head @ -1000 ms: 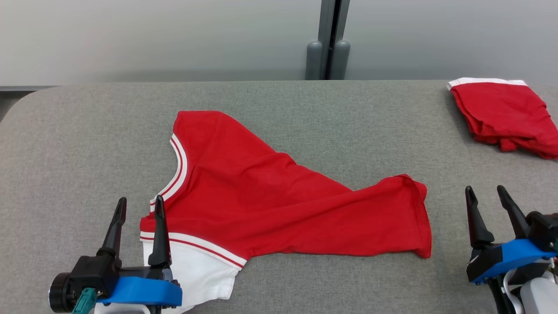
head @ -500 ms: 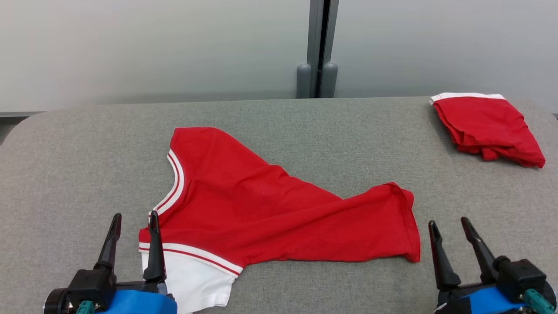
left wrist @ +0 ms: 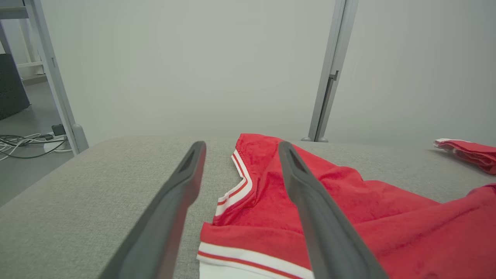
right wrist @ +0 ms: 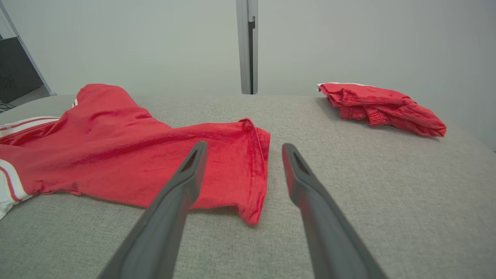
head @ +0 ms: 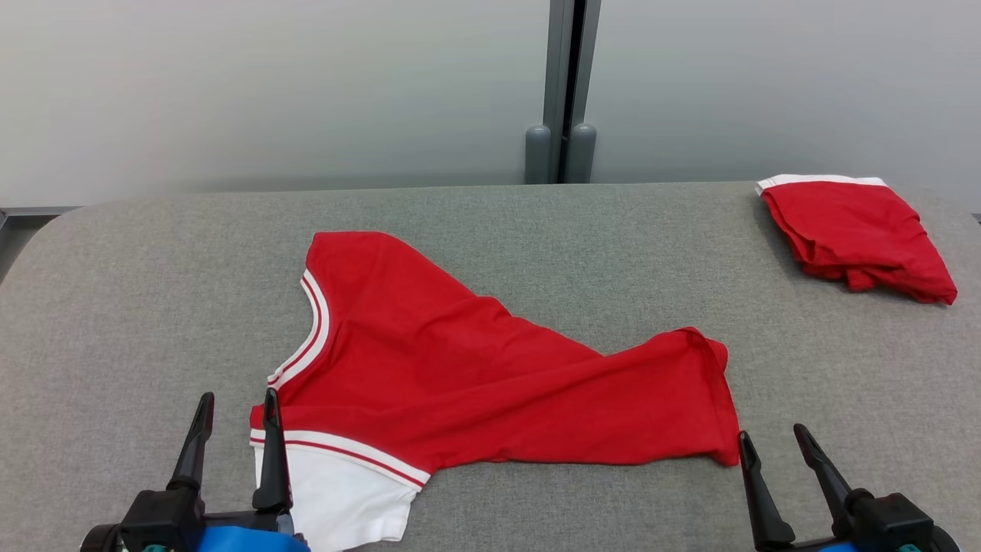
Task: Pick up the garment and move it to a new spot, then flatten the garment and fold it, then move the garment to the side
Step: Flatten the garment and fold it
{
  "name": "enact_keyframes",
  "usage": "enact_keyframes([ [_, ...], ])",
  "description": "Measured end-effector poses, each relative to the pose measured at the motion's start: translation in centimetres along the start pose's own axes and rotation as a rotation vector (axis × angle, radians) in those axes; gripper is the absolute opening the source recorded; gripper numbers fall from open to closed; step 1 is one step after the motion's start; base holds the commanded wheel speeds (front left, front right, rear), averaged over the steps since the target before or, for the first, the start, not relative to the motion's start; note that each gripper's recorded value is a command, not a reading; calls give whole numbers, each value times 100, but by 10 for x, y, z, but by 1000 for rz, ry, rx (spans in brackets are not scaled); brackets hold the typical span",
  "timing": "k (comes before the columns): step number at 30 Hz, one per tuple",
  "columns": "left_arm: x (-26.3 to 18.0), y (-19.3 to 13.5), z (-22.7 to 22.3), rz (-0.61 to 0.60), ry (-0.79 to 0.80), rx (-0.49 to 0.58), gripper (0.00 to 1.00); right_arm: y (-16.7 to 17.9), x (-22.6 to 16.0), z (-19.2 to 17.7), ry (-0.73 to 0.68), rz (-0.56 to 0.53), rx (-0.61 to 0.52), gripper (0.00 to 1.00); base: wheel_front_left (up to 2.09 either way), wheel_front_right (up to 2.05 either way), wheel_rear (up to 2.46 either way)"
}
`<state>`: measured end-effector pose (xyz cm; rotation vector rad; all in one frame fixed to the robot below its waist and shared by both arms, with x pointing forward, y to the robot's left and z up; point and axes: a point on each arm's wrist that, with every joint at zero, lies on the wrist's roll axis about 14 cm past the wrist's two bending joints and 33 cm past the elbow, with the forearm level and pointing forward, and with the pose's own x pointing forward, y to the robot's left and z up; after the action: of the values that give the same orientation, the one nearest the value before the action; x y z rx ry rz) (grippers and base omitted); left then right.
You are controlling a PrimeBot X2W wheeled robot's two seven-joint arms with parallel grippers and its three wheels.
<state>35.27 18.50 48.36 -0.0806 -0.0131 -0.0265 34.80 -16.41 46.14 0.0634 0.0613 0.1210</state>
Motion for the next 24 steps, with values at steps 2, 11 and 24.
enact_keyframes([
  [2, 0, 0, 0, 2, -1, 0, 100, 1, 1, -1, 5, 3, -6, 100, 0, 0, 0],
  [11, 1, 3, -4, 13, 14, 2, 100, -7, 27, -3, 26, 8, -39, 100, 0, 0, 0],
  [24, 7, 12, -13, 38, 40, 2, 100, -11, 45, -77, 288, 0, -11, 100, 0, 0, 0],
])
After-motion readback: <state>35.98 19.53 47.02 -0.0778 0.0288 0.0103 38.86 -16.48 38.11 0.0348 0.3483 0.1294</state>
